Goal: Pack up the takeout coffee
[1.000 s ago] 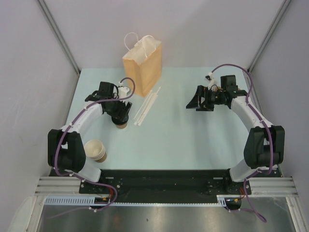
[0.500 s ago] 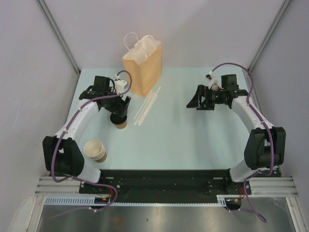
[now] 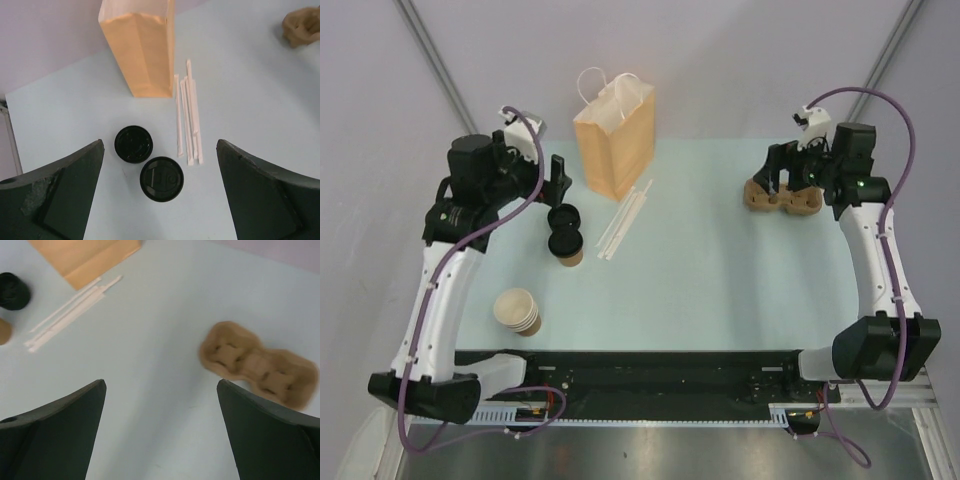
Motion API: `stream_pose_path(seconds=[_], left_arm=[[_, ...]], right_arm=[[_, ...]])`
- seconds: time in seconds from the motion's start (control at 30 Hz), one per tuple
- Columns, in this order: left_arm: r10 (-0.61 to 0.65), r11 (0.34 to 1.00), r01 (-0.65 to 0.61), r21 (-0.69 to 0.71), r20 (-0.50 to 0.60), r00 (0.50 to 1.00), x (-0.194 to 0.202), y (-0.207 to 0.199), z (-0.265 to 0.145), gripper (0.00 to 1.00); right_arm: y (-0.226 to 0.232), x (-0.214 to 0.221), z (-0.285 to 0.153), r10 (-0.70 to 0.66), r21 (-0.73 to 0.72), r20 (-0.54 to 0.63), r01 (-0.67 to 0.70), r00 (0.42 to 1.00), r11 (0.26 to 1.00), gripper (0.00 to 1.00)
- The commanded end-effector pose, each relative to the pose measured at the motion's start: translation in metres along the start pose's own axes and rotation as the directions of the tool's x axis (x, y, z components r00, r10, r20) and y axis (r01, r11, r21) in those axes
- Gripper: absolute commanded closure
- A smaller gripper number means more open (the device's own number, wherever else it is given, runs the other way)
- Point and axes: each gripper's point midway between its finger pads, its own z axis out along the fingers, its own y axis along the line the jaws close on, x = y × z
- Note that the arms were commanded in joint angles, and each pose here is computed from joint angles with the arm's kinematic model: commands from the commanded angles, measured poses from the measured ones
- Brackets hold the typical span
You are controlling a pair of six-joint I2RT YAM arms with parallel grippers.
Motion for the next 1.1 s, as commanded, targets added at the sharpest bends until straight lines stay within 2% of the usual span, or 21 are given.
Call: stream_pose_path(seconds=[0.0,0.07,0.17,0.33,0.37,0.43,0.5,0.63,0.83,1.07], left_arm=[[-0.085,0.995,0.083,0.047,0.036,0.996,-0.005,-0.012,-0.003,0.0],[-0.114,0.992,0.114,0.051,-0.005,0.993,0.007,-0.014,0.003,0.0],[-0.131,0.99,0.132,0.058,-0.013,0.991,0.017,-0.017,0.005,0.01],[-0.112,0.986,0.116,0.12,-0.044,0.993,0.026,-0.027,0.007,0.0],[-0.107,0.984,0.112,0.136,-0.046,0.993,0.027,-0.029,0.008,0.0],[-0.108,0.98,0.115,0.164,-0.049,0.993,0.027,-0.034,0.008,0.0],[-0.111,0.973,0.12,0.198,-0.058,0.992,0.03,-0.04,0.01,0.0],[-0.128,0.969,0.143,0.2,-0.088,0.988,0.038,-0.04,0.018,0.01],[-0.148,0.961,0.17,0.216,-0.114,0.982,0.044,-0.043,0.023,0.01],[-0.144,0.965,0.167,0.202,-0.124,0.982,0.048,-0.041,0.025,0.01]], right_arm=[[-0.053,-0.016,-0.01,-0.2,0.209,-0.043,0.205,0.979,0.956,0.0],[-0.084,-0.009,0.003,-0.168,0.269,-0.14,0.201,0.976,0.942,0.0],[-0.108,0.021,0.013,-0.052,0.265,-0.289,0.132,0.956,0.955,0.0],[-0.139,0.058,0.026,-0.096,0.214,-0.41,0.198,0.907,0.957,0.0],[-0.145,0.065,0.026,-0.106,0.204,-0.436,0.213,0.894,0.956,0.02],[-0.161,0.081,0.032,-0.15,0.153,-0.495,0.256,0.856,0.955,0.16],[-0.171,0.103,0.039,-0.13,0.126,-0.563,0.24,0.816,0.963,0.22],[-0.193,0.11,0.048,-0.143,0.11,-0.586,0.253,0.798,0.961,0.36],[-0.201,0.124,0.069,-0.138,0.071,-0.604,0.226,0.785,0.972,0.44],[-0.193,0.136,0.085,-0.1,0.029,-0.601,0.147,0.793,0.989,0.48]])
